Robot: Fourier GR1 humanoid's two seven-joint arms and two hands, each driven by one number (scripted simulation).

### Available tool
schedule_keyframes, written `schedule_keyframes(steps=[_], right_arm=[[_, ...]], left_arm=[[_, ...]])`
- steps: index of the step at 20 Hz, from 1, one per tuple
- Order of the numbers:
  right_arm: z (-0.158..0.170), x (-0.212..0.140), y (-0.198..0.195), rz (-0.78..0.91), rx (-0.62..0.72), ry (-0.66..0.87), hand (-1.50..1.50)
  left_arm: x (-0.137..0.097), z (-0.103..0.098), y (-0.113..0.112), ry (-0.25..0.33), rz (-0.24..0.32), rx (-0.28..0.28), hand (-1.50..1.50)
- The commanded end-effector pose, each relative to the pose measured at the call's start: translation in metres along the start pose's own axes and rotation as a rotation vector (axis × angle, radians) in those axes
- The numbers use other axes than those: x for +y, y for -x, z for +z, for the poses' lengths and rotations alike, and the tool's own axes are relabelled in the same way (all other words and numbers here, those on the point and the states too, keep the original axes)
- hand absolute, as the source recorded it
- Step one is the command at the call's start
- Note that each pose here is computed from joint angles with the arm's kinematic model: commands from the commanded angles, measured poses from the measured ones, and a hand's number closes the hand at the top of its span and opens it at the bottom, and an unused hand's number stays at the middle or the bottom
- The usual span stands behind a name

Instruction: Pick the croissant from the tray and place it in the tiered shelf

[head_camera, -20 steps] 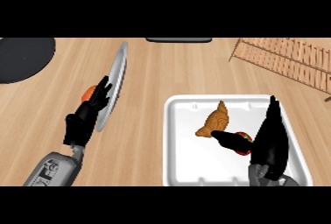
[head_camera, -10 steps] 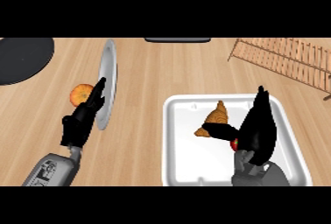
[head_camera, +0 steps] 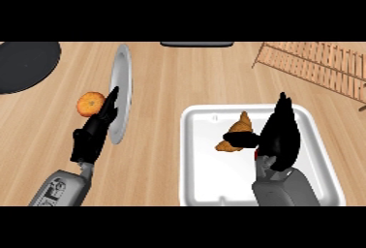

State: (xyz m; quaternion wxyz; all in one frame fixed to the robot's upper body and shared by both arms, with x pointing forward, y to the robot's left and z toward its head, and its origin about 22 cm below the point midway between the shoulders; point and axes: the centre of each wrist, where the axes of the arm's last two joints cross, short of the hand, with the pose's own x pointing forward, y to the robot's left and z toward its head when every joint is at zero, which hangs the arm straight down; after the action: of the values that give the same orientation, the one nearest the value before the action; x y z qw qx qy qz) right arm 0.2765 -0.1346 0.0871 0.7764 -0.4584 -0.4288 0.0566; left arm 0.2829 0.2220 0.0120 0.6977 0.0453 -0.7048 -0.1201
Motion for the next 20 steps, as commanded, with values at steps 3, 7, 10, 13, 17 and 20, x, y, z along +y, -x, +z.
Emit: schedule_keyframes(steps=[3, 7, 10, 13, 17, 20], right_arm=[[0.000, 0.004, -0.012, 0.017, 0.219, -0.022, -1.50], [0.003, 0.012, -0.005, 0.044, 0.223, -0.041, -1.50], [-0.004, 0.009, -0.009, 0.030, 0.238, -0.026, -1.50], [-0.017, 0.010, -0.024, 0.052, 0.254, -0.029, -1.50], [-0.015, 0.018, -0.012, 0.066, 0.270, -0.031, -1.50], [-0.013, 0.024, -0.003, 0.072, 0.287, -0.044, -1.50]], left_arm=[[-0.007, 0.002, -0.004, 0.021, -0.013, -0.010, 0.00], [-0.004, -0.010, -0.007, 0.017, -0.008, 0.006, 0.00], [0.007, 0.002, 0.010, -0.005, 0.009, 0.010, 0.00], [0.001, -0.013, -0.005, -0.017, -0.001, -0.005, 0.00], [-0.007, -0.003, 0.005, -0.005, -0.001, -0.001, 0.00], [0.009, 0.006, 0.001, 0.002, -0.009, -0.002, 0.00]])
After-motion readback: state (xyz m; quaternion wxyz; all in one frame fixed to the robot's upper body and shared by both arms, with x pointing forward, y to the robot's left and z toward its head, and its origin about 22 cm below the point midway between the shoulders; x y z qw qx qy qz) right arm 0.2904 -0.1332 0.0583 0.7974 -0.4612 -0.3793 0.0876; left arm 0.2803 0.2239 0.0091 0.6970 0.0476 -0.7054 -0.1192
